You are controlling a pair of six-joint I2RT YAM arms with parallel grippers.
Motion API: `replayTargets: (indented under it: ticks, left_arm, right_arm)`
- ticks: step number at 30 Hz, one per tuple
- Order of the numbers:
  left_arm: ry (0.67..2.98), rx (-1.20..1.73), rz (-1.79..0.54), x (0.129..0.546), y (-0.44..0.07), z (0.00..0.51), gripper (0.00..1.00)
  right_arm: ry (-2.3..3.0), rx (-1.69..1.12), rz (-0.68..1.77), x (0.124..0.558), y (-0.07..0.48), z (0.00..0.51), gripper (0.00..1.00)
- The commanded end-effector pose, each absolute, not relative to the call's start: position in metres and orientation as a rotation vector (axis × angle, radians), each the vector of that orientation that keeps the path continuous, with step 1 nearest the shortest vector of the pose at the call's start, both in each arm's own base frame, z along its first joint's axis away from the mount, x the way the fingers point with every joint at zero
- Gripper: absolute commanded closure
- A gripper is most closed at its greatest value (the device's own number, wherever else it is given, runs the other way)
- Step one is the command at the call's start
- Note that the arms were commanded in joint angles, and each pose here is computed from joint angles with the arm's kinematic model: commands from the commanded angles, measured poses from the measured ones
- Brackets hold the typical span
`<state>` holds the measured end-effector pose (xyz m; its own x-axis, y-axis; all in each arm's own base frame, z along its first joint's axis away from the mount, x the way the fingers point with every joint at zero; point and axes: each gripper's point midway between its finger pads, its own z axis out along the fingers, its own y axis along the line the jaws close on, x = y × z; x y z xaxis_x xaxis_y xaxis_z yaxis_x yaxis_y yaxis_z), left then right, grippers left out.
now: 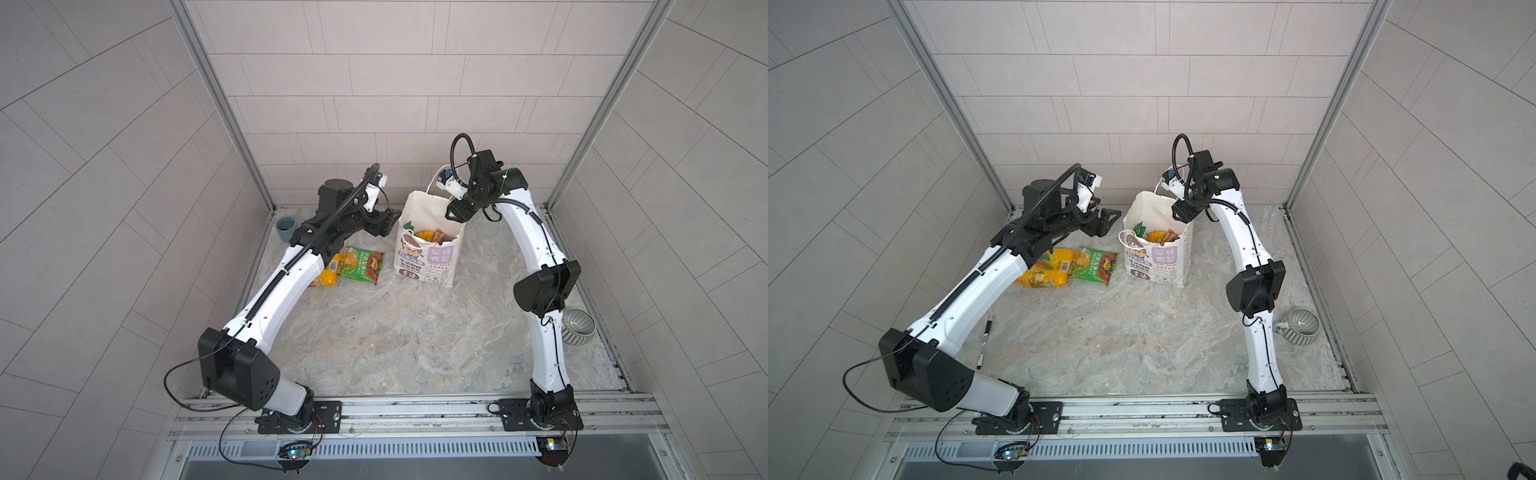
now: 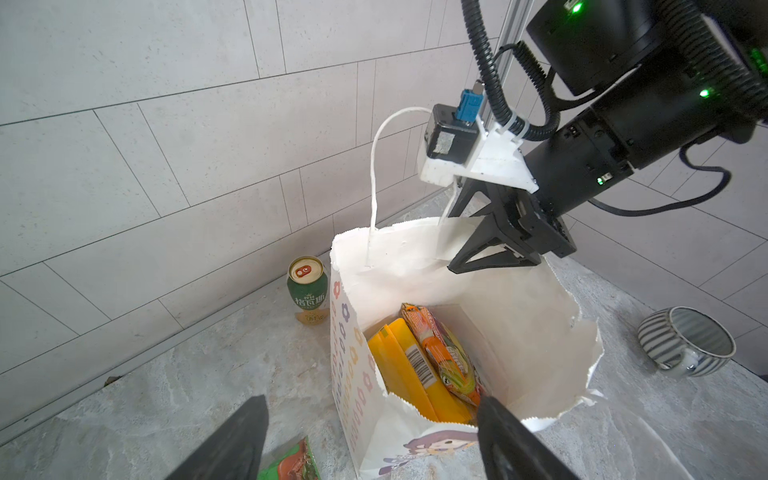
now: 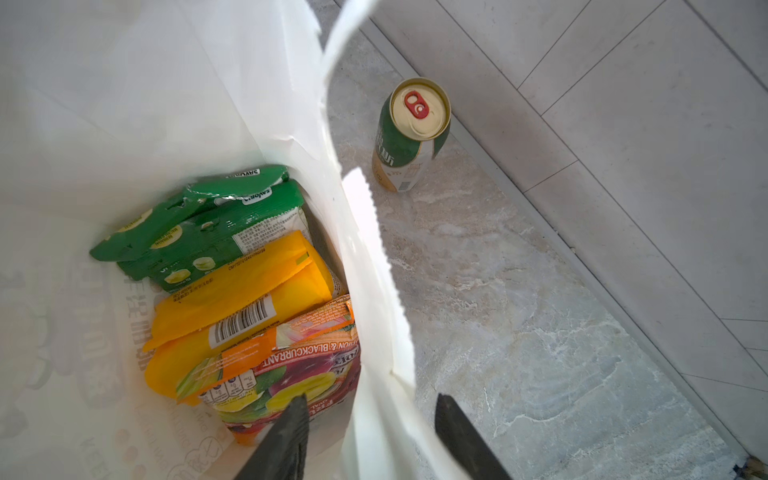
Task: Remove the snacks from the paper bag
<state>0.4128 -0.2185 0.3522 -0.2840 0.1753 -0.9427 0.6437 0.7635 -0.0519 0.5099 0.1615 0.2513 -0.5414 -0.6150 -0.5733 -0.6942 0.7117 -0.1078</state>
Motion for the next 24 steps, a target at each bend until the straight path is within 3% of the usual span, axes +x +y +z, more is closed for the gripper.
replayTargets:
  ticks: [1, 3, 10, 24]
  left_arm:
    - [1.82, 0.645, -0.524, 0.409, -0.219, 0.355, 0.17]
    - [1.825, 0.636, -0.522, 0.411, -0.218, 0.354, 0.18]
    - [1.833, 0.608, -0.505, 0.418, -0.217, 0.349, 0.21]
    - [1.842, 0.52, -0.476, 0.436, -0.208, 0.346, 0.27]
  right_arm:
    - [2.312, -1.006, 0.166, 0.517, 0.163, 0.246, 0.49]
    - [2.309, -1.006, 0.167, 0.518, 0.165, 0.246, 0.55]
    - [2.3, -0.926, 0.084, 0.535, 0.155, 0.249, 1.0]
    - [2.146, -0.698, -0.06, 0.56, 0.131, 0.319, 1.0]
